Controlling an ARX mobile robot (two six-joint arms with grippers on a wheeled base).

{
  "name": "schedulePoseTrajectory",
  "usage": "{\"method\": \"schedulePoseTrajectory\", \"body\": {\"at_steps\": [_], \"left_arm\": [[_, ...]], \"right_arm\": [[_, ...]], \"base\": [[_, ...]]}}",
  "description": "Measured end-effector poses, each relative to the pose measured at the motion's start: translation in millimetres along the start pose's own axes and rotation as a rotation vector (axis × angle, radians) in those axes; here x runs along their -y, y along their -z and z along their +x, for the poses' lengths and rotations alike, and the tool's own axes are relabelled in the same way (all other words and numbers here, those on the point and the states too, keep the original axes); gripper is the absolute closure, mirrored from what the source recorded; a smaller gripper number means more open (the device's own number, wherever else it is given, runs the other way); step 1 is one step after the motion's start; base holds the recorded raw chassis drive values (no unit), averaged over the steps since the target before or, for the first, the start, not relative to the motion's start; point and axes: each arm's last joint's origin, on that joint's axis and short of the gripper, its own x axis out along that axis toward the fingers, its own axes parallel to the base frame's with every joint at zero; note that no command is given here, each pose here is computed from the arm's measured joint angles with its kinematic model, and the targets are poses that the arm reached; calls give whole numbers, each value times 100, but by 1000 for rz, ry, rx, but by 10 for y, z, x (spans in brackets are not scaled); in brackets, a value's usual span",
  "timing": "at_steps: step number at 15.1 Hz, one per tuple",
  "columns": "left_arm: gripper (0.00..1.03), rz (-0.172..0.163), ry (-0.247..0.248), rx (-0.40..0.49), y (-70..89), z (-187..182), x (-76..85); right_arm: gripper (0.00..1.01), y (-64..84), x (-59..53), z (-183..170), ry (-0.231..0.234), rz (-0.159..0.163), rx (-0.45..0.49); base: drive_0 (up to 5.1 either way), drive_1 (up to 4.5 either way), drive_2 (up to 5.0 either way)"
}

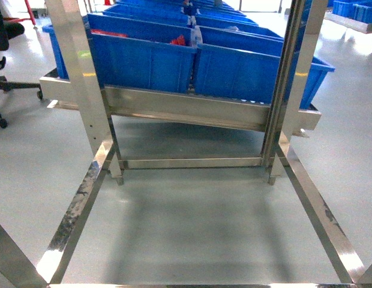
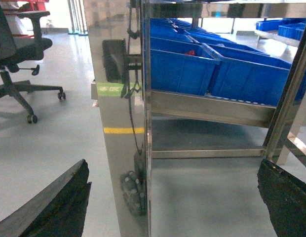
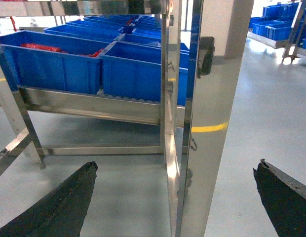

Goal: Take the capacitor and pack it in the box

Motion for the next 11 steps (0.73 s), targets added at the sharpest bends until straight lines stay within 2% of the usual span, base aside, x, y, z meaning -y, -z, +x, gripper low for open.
{"method": "schedulePoseTrajectory", "body": {"at_steps": [11], "left_arm": [[5,0,0,0,0,0,0]], "right_arm": [[3,0,0,0,0,0,0]], "base": [[0,0,0]]}}
